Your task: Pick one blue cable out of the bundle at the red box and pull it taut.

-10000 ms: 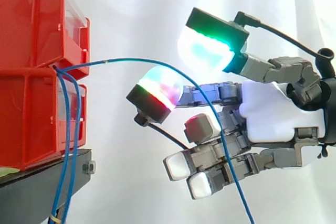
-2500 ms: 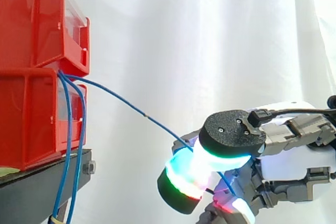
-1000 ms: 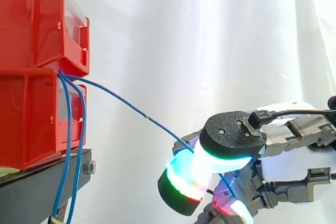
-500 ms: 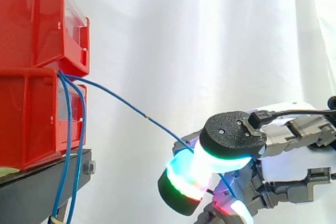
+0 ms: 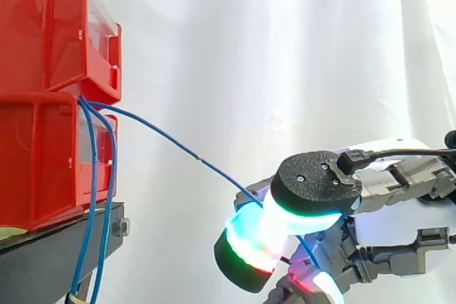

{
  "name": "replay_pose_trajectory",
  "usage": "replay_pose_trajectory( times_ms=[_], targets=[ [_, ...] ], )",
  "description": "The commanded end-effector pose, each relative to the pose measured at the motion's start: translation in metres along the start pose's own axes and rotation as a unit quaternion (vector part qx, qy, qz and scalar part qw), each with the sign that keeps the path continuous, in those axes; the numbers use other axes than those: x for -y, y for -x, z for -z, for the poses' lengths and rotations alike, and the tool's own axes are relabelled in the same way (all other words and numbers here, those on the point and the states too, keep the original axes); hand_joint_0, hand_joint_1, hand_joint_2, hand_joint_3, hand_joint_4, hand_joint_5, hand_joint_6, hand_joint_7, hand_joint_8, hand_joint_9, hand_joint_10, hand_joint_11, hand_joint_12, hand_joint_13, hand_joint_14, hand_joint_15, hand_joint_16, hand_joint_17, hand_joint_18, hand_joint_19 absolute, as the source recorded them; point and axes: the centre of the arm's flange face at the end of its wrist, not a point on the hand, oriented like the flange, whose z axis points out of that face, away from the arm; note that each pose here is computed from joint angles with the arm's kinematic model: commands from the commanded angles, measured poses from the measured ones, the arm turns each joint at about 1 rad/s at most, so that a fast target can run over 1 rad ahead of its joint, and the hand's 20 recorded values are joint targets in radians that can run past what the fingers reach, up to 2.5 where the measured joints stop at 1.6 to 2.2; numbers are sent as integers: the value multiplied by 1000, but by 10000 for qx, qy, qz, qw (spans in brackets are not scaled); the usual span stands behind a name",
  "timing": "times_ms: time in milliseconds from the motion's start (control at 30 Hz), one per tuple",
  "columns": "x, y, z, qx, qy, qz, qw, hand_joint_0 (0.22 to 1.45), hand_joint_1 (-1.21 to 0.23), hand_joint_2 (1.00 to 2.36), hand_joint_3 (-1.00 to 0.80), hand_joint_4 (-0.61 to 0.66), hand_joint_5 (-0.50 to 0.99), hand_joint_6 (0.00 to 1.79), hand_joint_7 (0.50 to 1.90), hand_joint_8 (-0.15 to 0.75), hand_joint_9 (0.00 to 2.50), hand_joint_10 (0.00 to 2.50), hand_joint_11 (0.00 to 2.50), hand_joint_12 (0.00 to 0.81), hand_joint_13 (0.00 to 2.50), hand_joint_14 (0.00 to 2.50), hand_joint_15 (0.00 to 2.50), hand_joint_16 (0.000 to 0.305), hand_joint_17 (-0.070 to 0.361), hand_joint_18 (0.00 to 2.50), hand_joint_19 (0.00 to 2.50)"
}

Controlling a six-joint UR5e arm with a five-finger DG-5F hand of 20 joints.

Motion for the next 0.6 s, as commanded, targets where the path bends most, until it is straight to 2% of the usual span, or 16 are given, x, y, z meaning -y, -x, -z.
replay_pose_trajectory(
  times_ms=[0,567],
  targets=[
    [0,0,0,4,-1,0,10000,627,-875,1017,-225,-18,-57,924,989,369,1138,11,856,351,775,14,502,36,82,327,287],
    [0,0,0,4,-1,0,10000,627,-873,1017,-230,-19,-57,924,987,367,1135,11,847,352,773,14,499,36,82,312,272]
  ],
)
